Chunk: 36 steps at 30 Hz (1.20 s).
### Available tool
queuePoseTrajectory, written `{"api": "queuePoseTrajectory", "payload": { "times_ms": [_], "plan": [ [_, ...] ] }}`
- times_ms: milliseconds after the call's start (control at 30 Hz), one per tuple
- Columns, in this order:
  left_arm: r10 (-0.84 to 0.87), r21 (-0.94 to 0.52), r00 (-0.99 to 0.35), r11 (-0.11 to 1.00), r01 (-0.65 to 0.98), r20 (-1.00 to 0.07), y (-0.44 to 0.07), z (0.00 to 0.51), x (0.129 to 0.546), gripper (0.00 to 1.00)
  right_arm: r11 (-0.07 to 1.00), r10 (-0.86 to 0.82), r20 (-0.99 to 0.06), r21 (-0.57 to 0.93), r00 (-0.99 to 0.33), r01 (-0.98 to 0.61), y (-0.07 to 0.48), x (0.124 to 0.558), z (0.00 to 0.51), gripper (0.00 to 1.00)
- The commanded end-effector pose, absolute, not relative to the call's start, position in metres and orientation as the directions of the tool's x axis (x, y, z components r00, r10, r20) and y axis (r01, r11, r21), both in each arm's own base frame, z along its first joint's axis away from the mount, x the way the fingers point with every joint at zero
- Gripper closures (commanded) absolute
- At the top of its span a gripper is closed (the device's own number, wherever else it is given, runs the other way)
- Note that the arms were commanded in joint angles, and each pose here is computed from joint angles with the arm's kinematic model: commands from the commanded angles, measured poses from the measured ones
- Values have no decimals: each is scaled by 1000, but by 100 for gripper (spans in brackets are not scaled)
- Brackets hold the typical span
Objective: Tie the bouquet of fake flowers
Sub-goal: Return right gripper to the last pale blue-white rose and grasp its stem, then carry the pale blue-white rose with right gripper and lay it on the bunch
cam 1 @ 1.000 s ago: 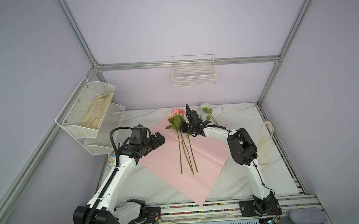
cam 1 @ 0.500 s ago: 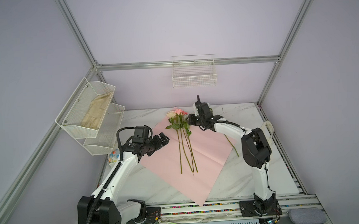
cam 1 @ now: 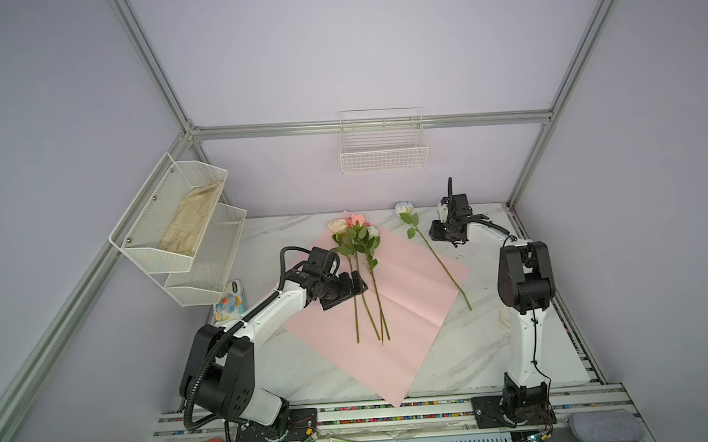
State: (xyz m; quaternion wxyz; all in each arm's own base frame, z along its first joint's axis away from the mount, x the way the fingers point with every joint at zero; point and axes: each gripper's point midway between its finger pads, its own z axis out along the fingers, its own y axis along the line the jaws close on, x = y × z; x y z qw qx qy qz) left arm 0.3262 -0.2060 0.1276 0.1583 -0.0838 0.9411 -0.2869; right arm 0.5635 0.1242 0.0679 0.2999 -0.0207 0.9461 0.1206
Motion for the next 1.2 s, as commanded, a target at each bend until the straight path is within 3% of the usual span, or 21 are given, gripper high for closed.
{"api": "queuePoseTrajectory", "payload": {
  "times_ms": [0,400,533,633,733,867,1000,1167],
  "plan": [
    [-252,-617,-896,786,31,-366,-221,179,354,0,967,-65,-555,169,-829,-188,126,566,62,56],
    [-255,-590,-890,807,18,-377,-215,177,355,0,970,-197,-481,32,-854,-242,143,575,20,60],
    [-256,-573,-887,820,12,-385,-210,179,352,0,973,-205,-483,-8,-851,-230,145,578,17,67],
    [-257,-556,-882,831,7,-395,-204,181,349,0,978,-205,-466,-57,-861,-202,136,583,12,80],
    [-262,-539,-873,843,2,-412,-197,185,344,0,977,-213,-481,-90,-851,-194,132,591,28,88],
    [-322,-527,-834,848,-44,-448,-172,201,338,0,980,-200,-570,-119,-797,-161,128,602,94,93],
    [-430,-522,-772,839,-151,-468,-134,203,333,0,987,-115,-632,12,-766,-159,143,588,148,97],
    [-538,-523,-674,813,-256,-507,-83,202,319,1,898,7,-673,330,-740,-292,249,529,182,97]
  ]
}}
